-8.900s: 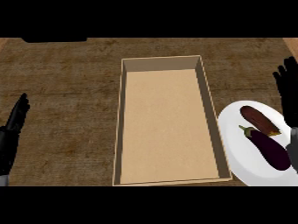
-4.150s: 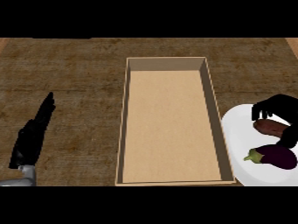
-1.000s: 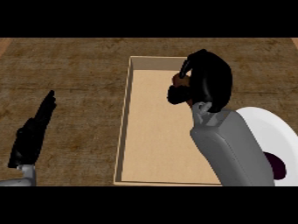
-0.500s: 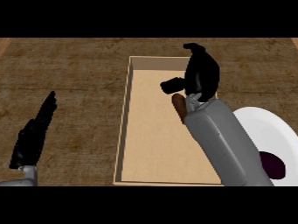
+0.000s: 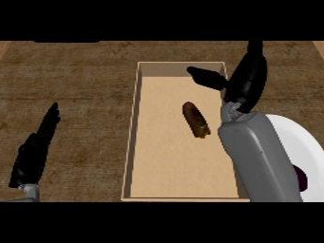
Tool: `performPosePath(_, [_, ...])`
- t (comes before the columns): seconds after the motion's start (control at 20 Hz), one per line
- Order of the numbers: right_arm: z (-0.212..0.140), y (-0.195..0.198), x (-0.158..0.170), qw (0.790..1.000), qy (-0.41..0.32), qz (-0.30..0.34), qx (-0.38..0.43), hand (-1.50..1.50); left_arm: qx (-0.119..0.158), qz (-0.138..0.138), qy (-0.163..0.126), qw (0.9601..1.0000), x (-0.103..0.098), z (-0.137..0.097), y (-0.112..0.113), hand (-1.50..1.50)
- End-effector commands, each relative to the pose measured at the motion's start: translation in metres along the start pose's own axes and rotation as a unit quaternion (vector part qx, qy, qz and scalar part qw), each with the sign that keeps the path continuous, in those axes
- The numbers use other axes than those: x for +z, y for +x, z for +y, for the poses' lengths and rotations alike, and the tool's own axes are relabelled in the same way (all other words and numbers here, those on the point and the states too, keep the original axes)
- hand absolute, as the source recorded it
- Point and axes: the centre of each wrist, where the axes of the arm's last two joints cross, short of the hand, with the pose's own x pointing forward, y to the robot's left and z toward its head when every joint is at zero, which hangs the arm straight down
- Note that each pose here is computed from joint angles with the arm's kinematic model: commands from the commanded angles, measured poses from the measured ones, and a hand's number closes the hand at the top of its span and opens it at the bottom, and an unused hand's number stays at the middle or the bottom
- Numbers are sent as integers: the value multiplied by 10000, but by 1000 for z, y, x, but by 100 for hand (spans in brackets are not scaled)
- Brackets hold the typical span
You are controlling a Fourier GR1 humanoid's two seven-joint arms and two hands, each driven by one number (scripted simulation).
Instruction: Pick the sweet potato from the plate and place it in the cardboard box
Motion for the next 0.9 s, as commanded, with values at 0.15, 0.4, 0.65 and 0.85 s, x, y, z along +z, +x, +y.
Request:
performPosePath(0.15, [-68, -18, -2, 9885, -1105, 113, -1023, -150, 31, 3, 154, 9999, -2, -1, -7, 0])
performPosePath(0.4, [-145, -56, 16, 9823, -1544, 407, -981, -150, 26, 104, 131, 9999, 4, 6, -9, 0])
performPosePath(0.65, [-220, -67, 45, 9822, -1462, 223, -1157, -150, 83, 149, 93, 9998, 4, 3, 1, 0])
performPosePath(0.85, [-261, -81, 64, 9873, -1246, 106, -981, -150, -25, 9, 199, 9998, 8, 10, 3, 0])
